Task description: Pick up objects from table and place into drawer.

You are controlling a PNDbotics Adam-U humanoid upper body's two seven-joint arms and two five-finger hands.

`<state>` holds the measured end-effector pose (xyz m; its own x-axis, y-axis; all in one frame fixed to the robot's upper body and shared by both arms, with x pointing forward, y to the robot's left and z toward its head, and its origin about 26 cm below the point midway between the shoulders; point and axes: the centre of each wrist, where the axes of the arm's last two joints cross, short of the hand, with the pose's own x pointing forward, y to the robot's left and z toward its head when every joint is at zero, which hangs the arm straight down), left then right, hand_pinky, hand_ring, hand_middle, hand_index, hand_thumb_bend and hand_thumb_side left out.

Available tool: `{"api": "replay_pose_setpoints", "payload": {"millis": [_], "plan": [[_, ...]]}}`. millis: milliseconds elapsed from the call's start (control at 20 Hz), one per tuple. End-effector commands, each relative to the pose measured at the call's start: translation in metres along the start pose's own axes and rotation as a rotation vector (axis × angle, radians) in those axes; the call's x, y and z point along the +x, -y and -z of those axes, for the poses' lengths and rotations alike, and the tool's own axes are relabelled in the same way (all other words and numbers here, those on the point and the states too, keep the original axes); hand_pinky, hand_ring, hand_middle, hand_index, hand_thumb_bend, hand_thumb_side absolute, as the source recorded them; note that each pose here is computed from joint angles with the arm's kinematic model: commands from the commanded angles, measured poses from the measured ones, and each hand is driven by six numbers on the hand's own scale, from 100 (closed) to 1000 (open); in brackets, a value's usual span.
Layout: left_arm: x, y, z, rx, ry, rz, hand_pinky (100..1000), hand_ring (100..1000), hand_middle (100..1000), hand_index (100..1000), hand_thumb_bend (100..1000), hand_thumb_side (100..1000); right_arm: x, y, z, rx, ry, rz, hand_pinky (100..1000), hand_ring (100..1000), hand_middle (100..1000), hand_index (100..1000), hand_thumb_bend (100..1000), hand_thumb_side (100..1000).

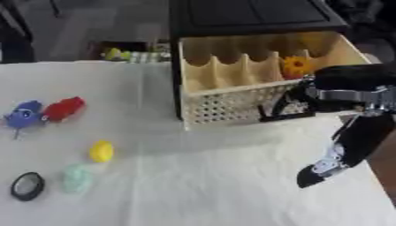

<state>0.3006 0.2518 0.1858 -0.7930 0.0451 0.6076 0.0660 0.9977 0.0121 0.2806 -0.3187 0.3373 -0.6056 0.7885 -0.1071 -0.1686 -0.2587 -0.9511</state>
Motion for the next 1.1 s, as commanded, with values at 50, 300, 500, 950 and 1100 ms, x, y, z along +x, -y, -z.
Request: {"api": "replay_pose_setpoints", "payload": {"millis": [50,300,500,950,1100], "plan": [[0.005,0.001,0.005,-0.013,0.023,0.003,422,586,624,769,100,901,0.004,0.008,-0.005,-0.012,0.001,-0.035,100,100,100,864,783,642],[0.005,0.001,0.004,-0.012,0.022,0.004,422,586,624,768,100,902,0.003,0.011,-0.008,-0.050,-0.005,-0.053,100,100,100,864,782,650],[0.005,0.001,0.004,-0.012,0.022,0.006,422,586,624,768,100,902,0.002,0.012,-0.009,-0.071,0.008,-0.040,100,100,100,859,787,651],[0.005,0.000,0.005,-0.006,0.025,0.009,423,586,624,767,100,900,0.000,0.018,-0.016,-0.131,0.029,-0.014,100,100,100,850,791,658],[0.005,0.000,0.005,-0.003,0.025,0.010,423,586,624,766,100,901,-0.002,0.018,-0.018,-0.152,0.030,-0.001,100,100,100,845,794,659]]}}
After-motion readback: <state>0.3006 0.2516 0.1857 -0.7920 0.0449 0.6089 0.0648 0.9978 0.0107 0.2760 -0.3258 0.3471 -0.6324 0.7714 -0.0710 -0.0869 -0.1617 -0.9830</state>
